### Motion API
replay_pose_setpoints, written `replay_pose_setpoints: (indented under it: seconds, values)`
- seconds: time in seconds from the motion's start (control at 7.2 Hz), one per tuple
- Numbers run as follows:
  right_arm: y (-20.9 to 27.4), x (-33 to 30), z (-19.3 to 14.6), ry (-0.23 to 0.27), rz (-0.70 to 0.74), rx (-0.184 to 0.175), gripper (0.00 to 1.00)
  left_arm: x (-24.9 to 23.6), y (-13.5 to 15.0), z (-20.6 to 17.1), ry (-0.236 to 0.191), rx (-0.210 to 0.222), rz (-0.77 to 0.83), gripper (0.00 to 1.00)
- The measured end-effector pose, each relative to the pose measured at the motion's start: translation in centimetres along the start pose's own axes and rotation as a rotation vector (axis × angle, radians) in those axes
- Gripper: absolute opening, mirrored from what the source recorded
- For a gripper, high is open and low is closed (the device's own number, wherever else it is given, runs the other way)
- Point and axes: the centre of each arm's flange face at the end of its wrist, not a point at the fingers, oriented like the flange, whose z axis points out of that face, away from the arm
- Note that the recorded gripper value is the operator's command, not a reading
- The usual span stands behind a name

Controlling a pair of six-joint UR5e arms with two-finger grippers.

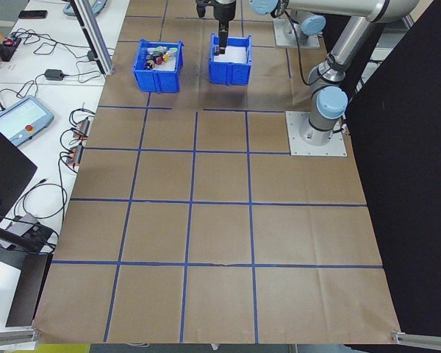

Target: Place button box in front

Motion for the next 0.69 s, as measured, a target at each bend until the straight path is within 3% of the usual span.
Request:
replay_pose_setpoints:
  seconds: [0.42,0.69]
  values:
    - [1.7,7.8,-0.6,-0.002,0.479,0.021,1.00,0.1,0.3,-0.3,0.004,0.006,0.001,1.00]
    - [0.1,10.6,-0.6,-0.019,0.789,0.007,1.00,0.2,0.4,-0.4,0.007,0.007,0.002,1.00]
